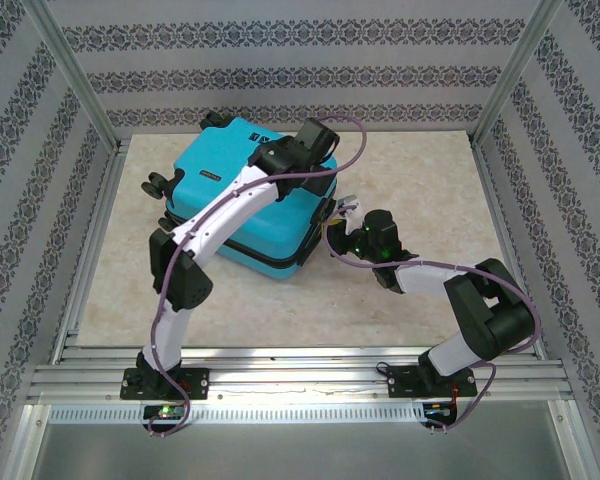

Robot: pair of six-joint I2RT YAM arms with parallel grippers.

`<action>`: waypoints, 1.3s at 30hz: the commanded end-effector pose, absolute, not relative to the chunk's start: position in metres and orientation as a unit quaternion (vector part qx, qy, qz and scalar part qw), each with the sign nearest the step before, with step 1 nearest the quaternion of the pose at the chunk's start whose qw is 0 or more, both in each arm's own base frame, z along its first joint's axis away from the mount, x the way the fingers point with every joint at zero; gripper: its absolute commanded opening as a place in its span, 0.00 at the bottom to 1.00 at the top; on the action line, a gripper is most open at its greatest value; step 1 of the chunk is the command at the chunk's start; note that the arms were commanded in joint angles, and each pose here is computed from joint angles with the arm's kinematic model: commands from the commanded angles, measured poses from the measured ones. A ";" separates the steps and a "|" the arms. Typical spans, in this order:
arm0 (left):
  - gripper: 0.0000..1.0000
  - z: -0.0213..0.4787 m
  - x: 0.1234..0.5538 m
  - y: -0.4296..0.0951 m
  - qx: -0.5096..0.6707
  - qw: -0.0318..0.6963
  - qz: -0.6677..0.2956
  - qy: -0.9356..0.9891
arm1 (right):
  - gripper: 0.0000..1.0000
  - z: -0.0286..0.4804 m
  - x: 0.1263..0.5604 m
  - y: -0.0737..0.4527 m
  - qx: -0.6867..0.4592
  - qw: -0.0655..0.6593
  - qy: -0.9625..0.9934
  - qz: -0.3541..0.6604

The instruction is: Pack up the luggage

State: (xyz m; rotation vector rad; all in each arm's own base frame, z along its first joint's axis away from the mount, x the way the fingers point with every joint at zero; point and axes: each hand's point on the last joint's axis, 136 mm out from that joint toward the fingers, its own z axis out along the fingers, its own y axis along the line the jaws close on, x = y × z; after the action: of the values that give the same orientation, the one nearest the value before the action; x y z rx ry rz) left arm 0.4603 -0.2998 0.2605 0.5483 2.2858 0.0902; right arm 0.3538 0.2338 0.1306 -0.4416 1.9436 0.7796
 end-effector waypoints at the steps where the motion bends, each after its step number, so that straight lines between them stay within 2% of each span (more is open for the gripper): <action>1: 0.90 0.257 0.464 -0.308 0.231 0.374 0.048 0.897 | 0.00 0.171 0.352 0.241 -0.192 0.526 0.754 0.344; 12: 0.94 0.244 0.512 -0.325 0.179 0.435 0.074 0.879 | 0.00 0.171 0.343 0.241 -0.197 0.519 0.755 0.350; 23: 0.93 0.228 0.521 -0.319 0.166 0.440 0.128 0.873 | 0.00 0.171 0.330 0.250 -0.210 0.514 0.749 0.362; 29: 0.86 0.211 0.510 -0.313 0.179 0.405 0.137 0.886 | 0.00 0.168 0.324 0.252 -0.205 0.517 0.752 0.355; 34: 0.82 0.187 0.486 -0.300 0.203 0.364 0.146 0.897 | 0.00 0.160 0.339 0.227 -0.164 0.545 0.775 0.274; 39: 0.80 0.176 0.464 -0.289 0.204 0.354 0.124 0.904 | 0.00 0.159 0.360 0.205 -0.139 0.561 0.783 0.230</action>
State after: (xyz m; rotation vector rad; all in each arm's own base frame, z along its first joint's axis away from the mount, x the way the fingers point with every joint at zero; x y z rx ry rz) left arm 0.4875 -0.3299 0.2214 0.4435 2.1836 0.1495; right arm 0.3289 0.2315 0.1233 -0.4387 1.9691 0.6755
